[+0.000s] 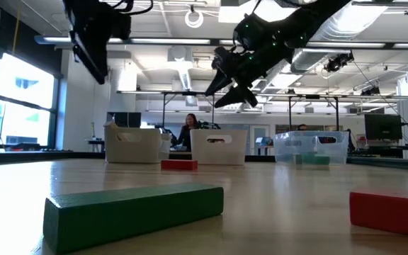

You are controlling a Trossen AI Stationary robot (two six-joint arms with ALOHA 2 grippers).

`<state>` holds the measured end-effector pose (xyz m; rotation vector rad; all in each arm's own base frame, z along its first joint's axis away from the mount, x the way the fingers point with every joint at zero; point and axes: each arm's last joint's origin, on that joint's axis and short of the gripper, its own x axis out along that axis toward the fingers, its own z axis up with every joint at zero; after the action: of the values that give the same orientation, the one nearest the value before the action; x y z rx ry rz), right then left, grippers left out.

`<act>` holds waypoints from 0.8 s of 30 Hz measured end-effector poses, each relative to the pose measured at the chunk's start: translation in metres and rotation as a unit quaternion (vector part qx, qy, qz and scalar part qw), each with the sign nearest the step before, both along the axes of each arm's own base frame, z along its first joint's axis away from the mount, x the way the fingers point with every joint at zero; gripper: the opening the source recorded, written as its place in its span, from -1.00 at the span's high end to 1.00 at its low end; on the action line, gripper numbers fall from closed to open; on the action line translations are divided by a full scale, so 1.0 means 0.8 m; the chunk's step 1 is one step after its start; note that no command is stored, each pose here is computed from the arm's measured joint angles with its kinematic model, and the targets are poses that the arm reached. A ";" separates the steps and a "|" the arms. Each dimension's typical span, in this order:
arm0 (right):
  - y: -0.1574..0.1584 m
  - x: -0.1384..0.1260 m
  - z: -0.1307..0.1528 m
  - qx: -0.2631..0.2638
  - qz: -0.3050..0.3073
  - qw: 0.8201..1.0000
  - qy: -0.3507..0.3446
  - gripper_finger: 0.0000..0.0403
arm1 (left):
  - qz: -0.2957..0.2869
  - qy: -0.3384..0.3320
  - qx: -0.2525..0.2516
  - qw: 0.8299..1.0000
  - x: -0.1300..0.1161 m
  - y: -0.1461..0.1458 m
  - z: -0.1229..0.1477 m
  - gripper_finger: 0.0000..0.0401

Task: Sort & place blocks by color
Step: Put the brown block into the gray bin

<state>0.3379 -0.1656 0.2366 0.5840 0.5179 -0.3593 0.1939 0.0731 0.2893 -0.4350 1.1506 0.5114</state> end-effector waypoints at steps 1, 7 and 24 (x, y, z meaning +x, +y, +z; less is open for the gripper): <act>0.004 0.001 0.001 0.008 0.010 1.000 0.006 -0.07 | -0.007 0.009 -0.004 1.000 0.000 -0.005 -0.001 -0.15; 0.041 0.014 0.005 0.041 0.049 0.997 0.042 -0.07 | -0.058 0.042 -0.018 0.997 0.000 -0.039 -0.003 -0.14; 0.177 0.046 0.016 0.085 0.028 0.995 0.053 -0.07 | -0.220 0.063 -0.059 0.972 -0.011 -0.167 -0.005 -0.14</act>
<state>0.3749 -0.0238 0.2491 0.7166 0.6698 -0.2964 0.1853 -0.0602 0.2857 -0.2390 1.3578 0.0847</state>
